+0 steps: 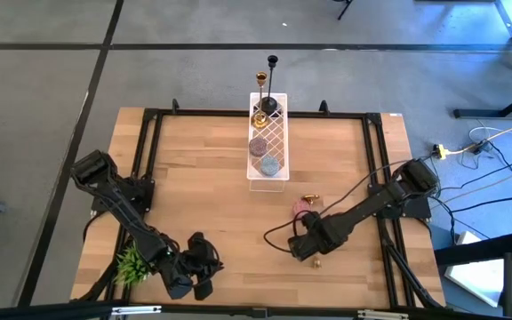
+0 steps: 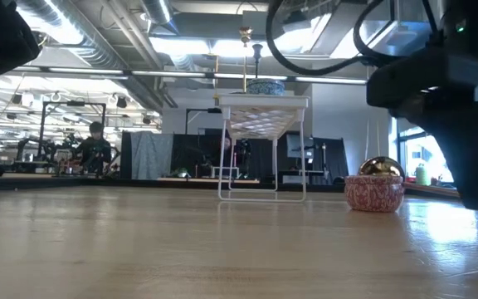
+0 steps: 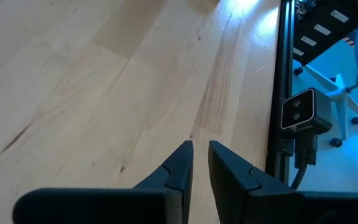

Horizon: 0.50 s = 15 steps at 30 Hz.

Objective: Pick & Place candle stick holders
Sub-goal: Put the gold candle holder on the shelf

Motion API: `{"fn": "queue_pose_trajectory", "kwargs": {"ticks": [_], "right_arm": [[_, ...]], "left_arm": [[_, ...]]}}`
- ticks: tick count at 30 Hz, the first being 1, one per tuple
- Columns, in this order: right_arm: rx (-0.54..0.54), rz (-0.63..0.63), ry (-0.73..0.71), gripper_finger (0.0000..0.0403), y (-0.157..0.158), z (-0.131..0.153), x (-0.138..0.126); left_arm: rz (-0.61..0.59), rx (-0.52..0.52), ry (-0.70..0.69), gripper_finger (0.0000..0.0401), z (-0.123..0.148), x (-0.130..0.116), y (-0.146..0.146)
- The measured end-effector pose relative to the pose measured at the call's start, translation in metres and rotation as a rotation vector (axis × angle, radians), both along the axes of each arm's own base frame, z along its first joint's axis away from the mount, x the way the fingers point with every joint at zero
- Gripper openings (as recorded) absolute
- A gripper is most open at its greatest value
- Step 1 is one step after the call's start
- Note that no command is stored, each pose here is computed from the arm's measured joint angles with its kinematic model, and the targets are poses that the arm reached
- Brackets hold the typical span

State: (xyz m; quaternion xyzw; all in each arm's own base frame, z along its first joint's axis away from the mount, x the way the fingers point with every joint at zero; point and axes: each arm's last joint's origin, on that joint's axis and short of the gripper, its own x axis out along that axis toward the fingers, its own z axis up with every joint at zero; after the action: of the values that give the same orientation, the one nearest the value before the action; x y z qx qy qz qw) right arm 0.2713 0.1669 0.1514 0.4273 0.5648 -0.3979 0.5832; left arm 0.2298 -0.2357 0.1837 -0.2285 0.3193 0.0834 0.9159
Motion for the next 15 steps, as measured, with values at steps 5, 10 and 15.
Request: {"fn": "queue_pose_trajectory", "kwargs": {"ticks": [5,10,15], "right_arm": [[0.007,-0.008,0.019,0.0144,-0.002,-0.005,-0.003],[0.026,-0.012,0.023,0.0082,-0.005,-0.015,-0.008],[0.034,0.016,0.031,0.0018,-0.003,-0.016,-0.01]], "left_arm": [[0.0,0.0,0.0,0.0045,0.0,0.0,0.0],[0.001,-0.001,0.0,0.0045,0.0,0.0,0.0],[0.007,-0.014,-0.005,0.0045,0.0,0.0,0.0]]}}
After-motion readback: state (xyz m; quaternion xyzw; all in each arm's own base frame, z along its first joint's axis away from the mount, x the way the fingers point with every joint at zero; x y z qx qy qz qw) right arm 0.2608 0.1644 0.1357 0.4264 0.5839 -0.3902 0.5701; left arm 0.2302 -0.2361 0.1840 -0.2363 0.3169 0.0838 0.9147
